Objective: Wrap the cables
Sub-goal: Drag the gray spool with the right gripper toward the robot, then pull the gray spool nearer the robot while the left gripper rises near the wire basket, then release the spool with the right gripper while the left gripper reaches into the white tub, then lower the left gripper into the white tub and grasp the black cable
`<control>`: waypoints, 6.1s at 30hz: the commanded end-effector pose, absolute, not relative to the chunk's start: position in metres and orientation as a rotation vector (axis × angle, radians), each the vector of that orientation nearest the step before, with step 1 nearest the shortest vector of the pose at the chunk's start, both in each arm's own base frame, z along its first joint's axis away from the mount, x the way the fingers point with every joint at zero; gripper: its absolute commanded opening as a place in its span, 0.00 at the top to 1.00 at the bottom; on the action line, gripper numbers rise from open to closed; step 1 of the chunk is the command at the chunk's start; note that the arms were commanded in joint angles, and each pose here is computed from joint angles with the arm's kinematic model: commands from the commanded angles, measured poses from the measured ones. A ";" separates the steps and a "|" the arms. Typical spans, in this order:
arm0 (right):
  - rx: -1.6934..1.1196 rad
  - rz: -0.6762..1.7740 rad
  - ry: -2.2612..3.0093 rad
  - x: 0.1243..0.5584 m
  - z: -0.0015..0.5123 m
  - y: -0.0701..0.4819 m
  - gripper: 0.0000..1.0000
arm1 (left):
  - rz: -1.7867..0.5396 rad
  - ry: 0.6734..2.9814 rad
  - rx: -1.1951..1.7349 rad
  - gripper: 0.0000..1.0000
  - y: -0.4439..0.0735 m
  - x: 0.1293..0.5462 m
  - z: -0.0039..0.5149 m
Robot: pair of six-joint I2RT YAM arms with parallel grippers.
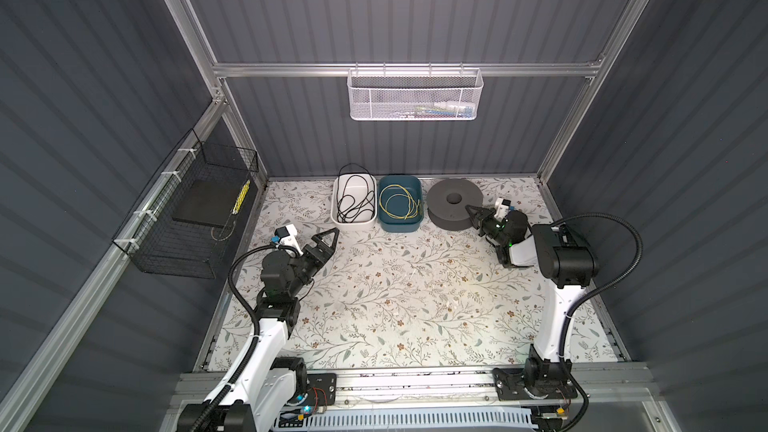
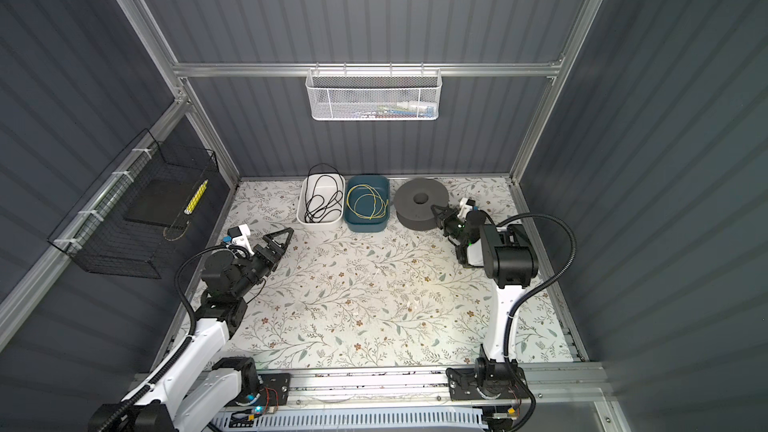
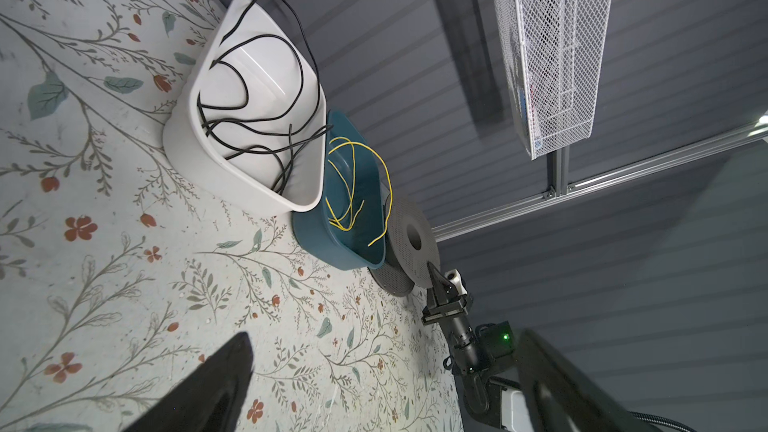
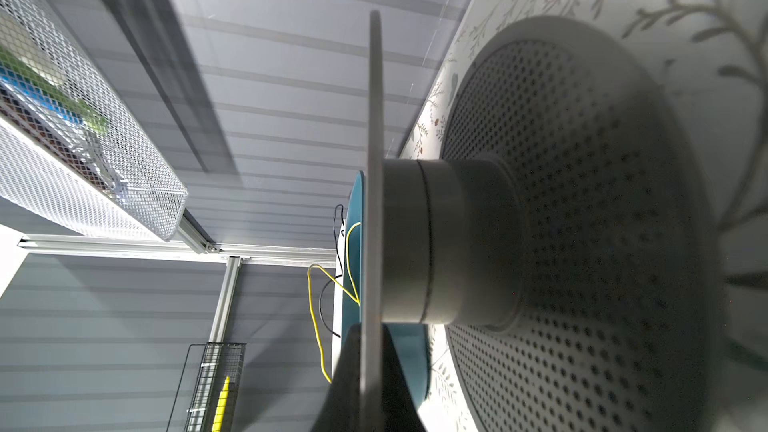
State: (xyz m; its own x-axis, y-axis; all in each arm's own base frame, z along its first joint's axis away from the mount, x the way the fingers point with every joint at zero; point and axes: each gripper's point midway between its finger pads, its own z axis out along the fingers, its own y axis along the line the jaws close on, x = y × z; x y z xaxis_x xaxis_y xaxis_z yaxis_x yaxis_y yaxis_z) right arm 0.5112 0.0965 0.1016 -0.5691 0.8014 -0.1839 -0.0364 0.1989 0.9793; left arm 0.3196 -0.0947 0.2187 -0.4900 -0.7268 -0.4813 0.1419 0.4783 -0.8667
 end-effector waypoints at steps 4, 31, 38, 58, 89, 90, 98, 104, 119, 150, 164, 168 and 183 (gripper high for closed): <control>0.631 1.485 1.608 0.493 0.158 0.083 1.00 | -1.174 1.752 -0.435 0.01 -0.099 0.312 0.243; 0.535 1.596 1.680 0.287 0.189 0.114 1.00 | -1.080 1.753 -0.418 0.01 -0.089 0.279 0.264; 0.463 1.535 1.804 0.256 0.183 0.154 1.00 | -1.066 1.763 -0.416 0.01 -0.089 0.283 0.266; 0.276 1.869 1.901 0.272 0.156 0.315 1.00 | -0.884 1.754 -0.324 0.01 -0.077 0.290 0.290; 0.418 1.684 2.218 0.250 0.067 0.338 0.51 | -0.935 1.749 -0.301 0.01 -0.086 0.319 0.297; 0.430 1.659 2.225 0.252 0.066 0.333 0.49 | -0.931 1.761 -0.286 0.01 -0.087 0.319 0.298; 0.472 1.526 2.260 0.261 0.067 0.285 0.44 | -0.802 1.949 -0.211 0.01 -0.087 0.327 0.308; 0.380 1.473 2.306 0.259 0.080 0.265 0.42 | -0.798 1.923 -0.243 0.01 -0.084 0.333 0.318; 0.169 0.705 2.377 0.278 0.122 0.157 0.36 | -0.227 2.431 -0.032 0.33 -0.088 0.440 0.229; 0.157 0.684 2.340 0.285 0.107 0.137 0.13 | -0.002 2.661 0.225 0.29 -0.154 0.569 0.060; 0.168 0.710 2.323 0.282 0.109 0.134 0.13 | 0.015 2.686 0.312 0.60 -0.156 0.576 0.016; 0.177 0.710 2.314 0.280 0.112 0.131 0.14 | 0.015 2.671 0.343 0.76 -0.156 0.575 0.018; 0.193 0.744 2.276 0.278 0.124 0.131 0.15 | 0.069 2.360 0.371 1.00 -0.151 0.592 0.151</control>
State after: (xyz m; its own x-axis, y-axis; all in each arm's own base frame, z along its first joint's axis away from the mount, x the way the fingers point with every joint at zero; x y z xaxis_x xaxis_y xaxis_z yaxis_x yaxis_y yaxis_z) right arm 0.2819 0.1309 0.1243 -0.7215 0.3311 -0.6081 -0.0801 0.8324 0.5484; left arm 0.5787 -0.1519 0.0720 -0.8009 0.2928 -0.5223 0.2654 0.9555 0.1287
